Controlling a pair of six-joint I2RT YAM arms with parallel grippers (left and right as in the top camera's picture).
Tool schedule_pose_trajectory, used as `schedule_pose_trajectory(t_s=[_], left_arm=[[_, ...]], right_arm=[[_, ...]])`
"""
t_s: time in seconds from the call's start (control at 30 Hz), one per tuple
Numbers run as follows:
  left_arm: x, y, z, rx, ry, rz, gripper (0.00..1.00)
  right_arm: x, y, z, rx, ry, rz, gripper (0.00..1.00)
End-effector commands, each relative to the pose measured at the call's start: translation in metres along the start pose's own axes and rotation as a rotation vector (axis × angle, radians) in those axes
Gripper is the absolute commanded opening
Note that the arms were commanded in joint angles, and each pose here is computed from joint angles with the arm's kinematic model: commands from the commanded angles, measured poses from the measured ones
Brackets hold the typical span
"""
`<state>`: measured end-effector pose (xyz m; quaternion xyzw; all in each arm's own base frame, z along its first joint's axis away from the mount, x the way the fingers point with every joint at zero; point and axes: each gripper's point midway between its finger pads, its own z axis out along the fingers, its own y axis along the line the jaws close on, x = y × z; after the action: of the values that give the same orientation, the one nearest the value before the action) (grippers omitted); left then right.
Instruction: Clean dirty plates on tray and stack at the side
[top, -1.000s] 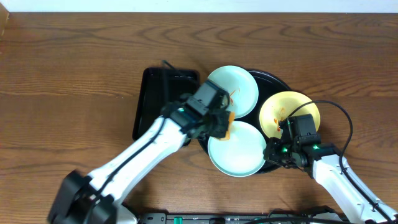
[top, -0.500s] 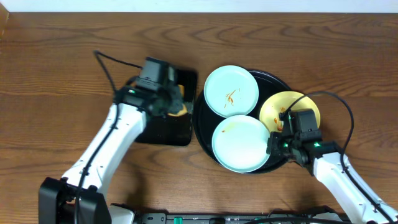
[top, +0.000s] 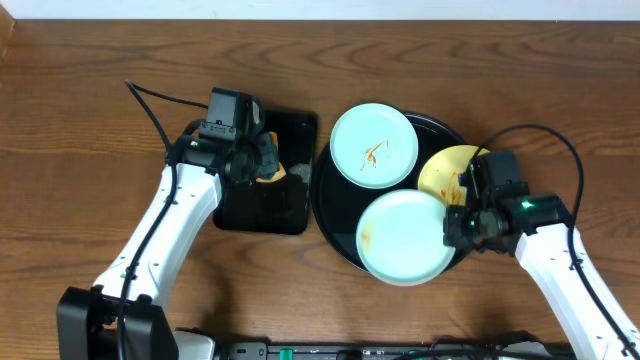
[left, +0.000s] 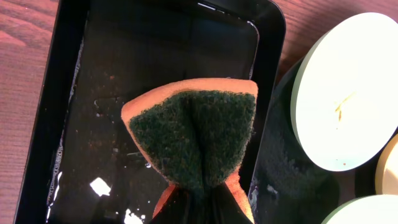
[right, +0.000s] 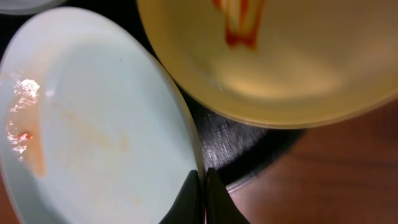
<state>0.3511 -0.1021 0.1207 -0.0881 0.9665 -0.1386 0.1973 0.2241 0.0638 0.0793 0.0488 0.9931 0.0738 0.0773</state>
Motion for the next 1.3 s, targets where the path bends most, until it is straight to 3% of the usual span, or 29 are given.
schedule_pose_trajectory(t_s=[0.0, 0.3, 0.67, 0.83, 1.13, 1.27], left_arm=[[-0.004, 0.001, -0.001, -0.006, -0.009, 0.007, 0.08], [-0.004, 0.001, -0.001, -0.006, -0.01, 0.015, 0.08], [-0.008, 0.012, -0.001, -0.069, -0.035, 0.04, 0.08], [-0.008, 0.012, -0.001, -0.068, -0.035, 0.04, 0.08], [-0.009, 0.012, -0.001, -0.066, -0.041, 0.041, 0.08], [-0.01, 0.011, -0.001, -0.065, -0.042, 0.041, 0.08]], right_arm=[[0.0, -0.003, -0.004, 0.023, -0.003, -0.018, 0.01], [-0.06, -0.006, -0.019, 0.094, -0.251, -0.075, 0.01], [-0.076, 0.003, -0.048, 0.343, -0.387, -0.232, 0.01], [-0.078, 0.026, -0.061, 0.433, -0.458, -0.395, 0.01], [-0.09, 0.048, -0.109, 0.75, -0.698, -0.577, 0.01], [-0.097, 0.068, -0.123, 0.792, -0.769, -0.669, 0.01]])
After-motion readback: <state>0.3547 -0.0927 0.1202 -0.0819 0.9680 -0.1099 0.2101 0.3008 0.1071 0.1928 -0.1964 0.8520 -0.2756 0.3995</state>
